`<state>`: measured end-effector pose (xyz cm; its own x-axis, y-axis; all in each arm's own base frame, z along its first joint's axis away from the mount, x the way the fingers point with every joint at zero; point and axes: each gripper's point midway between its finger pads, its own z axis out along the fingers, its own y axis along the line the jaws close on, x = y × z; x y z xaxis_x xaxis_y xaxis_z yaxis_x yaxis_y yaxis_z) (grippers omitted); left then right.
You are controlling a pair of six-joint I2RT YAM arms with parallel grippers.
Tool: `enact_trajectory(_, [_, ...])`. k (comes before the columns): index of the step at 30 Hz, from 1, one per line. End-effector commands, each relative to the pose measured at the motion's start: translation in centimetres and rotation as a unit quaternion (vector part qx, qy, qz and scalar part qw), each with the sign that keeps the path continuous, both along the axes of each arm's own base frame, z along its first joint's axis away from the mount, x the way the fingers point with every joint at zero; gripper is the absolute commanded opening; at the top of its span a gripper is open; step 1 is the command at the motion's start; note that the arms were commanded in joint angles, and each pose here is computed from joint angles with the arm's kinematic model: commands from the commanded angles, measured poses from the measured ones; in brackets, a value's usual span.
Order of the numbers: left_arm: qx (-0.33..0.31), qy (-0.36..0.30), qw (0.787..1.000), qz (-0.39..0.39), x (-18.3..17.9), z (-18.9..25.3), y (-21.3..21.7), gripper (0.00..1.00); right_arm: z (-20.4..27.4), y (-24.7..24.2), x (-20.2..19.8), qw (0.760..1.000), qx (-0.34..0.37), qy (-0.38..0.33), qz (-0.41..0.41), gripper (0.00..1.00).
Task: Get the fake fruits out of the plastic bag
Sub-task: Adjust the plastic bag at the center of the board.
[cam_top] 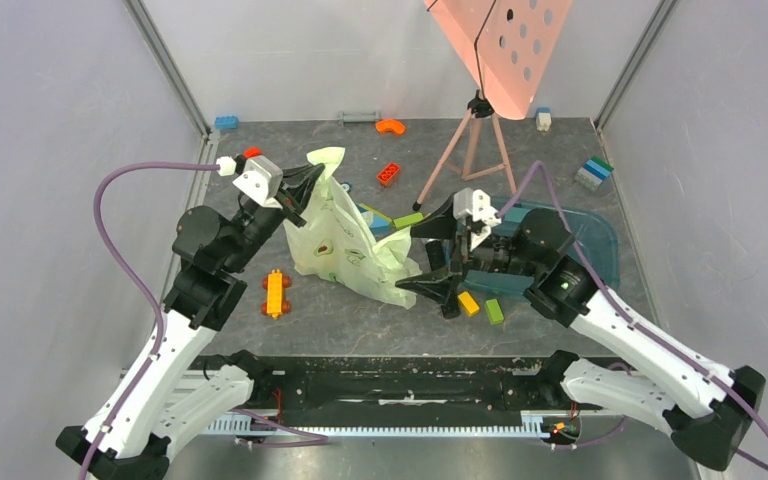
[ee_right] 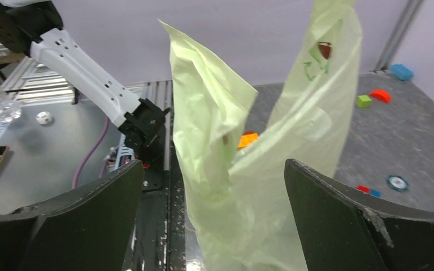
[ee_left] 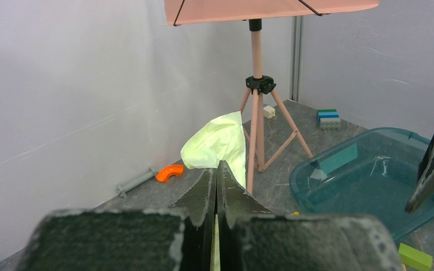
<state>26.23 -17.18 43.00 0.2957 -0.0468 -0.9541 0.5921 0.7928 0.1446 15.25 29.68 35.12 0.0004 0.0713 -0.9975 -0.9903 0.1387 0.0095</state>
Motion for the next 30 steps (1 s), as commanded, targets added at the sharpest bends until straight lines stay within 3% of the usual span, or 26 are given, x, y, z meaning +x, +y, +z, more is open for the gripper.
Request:
enact_trajectory(1, [0.002, -0.038, 0.999, 0.012, -0.1, 1.6, 0.6, 0.02, 2.0, 2.4, -1.0, 0.998, 0.039, -0.014, 0.038, 0.98])
enact_trajectory(3, [0.002, -0.038, 0.999, 0.013, -0.1, 1.6, 0.6, 0.02, 1.9, 3.4, -0.8, 0.999, 0.035, -0.009, 0.034, 0.97])
enact_trajectory(5, [0.002, -0.037, 0.999, 0.014, 0.1, 1.6, 0.6, 0.02, 1.9, 4.2, 0.2, 1.0, 0.028, -0.004, 0.013, 0.85])
enact_trajectory(6, [0.003, -0.037, 0.999, 0.016, 0.1, 1.6, 0.6, 0.02, 2.0, 4.4, 0.9, 1.0, 0.027, -0.003, -0.003, 0.72])
enact_trajectory(8, [0.002, -0.033, 0.999, 0.025, 0.5, 1.7, 0.8, 0.02, 2.5, 4.5, 2.7, 0.999, 0.026, -0.006, -0.045, 0.32])
enact_trajectory(9, [0.001, -0.031, 0.999, 0.033, 0.8, 1.8, 1.0, 0.02, 2.9, 4.3, 3.8, 0.997, 0.029, -0.006, -0.074, 0.18])
enact_trajectory(11, [-0.004, -0.025, 0.998, 0.054, 1.8, 2.3, 1.6, 0.02, 4.6, 3.9, 6.5, 0.989, 0.036, -0.01, -0.143, 0.03])
enact_trajectory(15, [-0.029, -0.021, 0.996, 0.088, 4.7, 4.7, 3.3, 0.02, 7.3, 4.4, 13.2, 0.968, 0.014, -0.01, -0.251, 0.0])
enact_trajectory(22, [-0.053, -0.047, 0.993, 0.092, 8.9, 9.0, 4.8, 0.02, 11.2, 6.4, 22.8, 0.954, -0.007, -0.035, -0.299, 0.0])
enact_trajectory(26, [-0.062, -0.06, 0.994, 0.068, 7.8, 9.6, 4.4, 0.02, 10.9, 5.8, 23.4, 0.952, -0.006, -0.037, -0.303, 0.0])
enact_trajectory(30, [-0.061, -0.067, 0.995, 0.051, 5.3, 8.3, 4.3, 0.02, 6.7, 4.8, 21.1, 0.958, -0.027, -0.018, -0.283, 0.0])
